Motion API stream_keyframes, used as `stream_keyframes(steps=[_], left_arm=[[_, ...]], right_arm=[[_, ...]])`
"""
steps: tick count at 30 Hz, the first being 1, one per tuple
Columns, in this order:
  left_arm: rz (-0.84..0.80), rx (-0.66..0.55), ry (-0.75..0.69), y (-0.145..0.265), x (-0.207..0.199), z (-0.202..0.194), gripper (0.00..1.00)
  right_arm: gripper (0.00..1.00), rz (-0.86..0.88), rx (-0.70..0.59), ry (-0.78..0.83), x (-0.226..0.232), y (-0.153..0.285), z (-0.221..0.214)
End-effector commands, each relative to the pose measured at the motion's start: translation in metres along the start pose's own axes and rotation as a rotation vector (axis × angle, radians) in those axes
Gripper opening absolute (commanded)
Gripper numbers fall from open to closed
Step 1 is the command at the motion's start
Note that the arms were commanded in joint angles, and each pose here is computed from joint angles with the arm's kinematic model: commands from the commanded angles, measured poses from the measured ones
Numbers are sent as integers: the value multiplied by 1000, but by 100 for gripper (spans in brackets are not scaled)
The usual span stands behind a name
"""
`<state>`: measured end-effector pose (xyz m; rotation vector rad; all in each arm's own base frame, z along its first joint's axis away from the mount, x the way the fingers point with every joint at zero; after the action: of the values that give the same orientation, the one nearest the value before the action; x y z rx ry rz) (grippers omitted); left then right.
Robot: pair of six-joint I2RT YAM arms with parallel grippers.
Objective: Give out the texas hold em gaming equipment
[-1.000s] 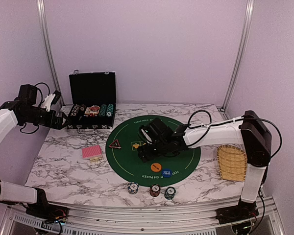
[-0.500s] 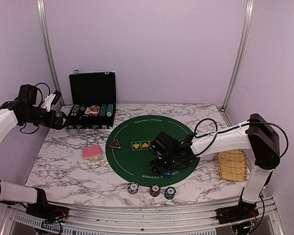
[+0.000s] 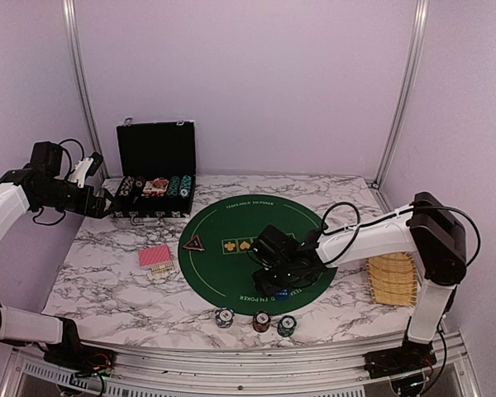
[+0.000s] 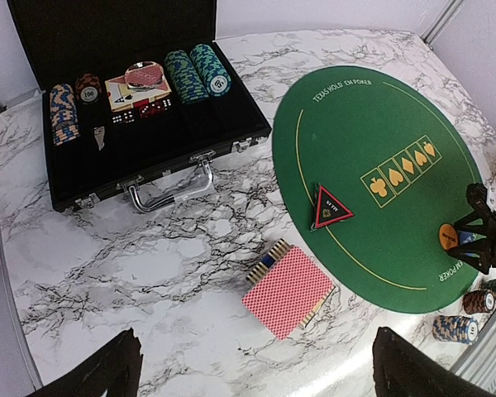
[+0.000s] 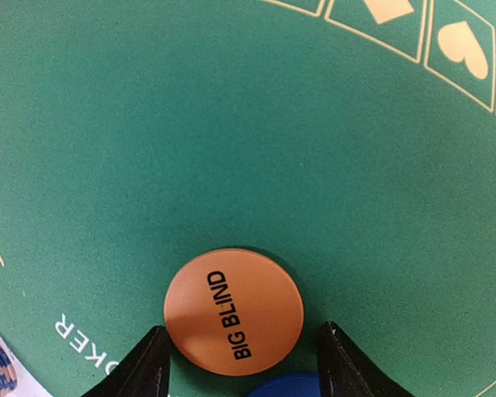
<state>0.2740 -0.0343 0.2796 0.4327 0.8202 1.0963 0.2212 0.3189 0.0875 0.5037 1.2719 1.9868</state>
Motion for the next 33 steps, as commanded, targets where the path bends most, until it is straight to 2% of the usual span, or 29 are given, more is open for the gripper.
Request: stream_keyframes(steps=[1,7,15,23,29,33], left_arm=[[-9,-16,-20,11,-6,4,99],[-7,-17,-25,13,-6,4,99],[1,-14,-28,13,-5,4,99],[12,-15,-43,15,-5,2,99],[16,-11,-43,15,-4,1,99],[16,-13,-47,15,-5,2,99]], right_arm=[[56,6,-13,-1,6,-8,9],[44,-19,-18,-4,1,-10,15],[42,-74,-37,-34,-23,-17,31],[62,-84,-79,-9,-19,-2,40],[70,-57,-94,6,3,8,28],[70,-59,-60,-6,8,3,15]])
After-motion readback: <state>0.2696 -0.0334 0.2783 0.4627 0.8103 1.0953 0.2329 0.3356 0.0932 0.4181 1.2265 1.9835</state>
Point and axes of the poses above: each gripper's point midway between its finger pads, its own y axis back along the fingers, its own x axis along the line the jaws close on, z = x × y, the point moved 7 cm from there along y, back along the fingers, and after that the axes turned 15 degrees about y, right-handed, at the moved point
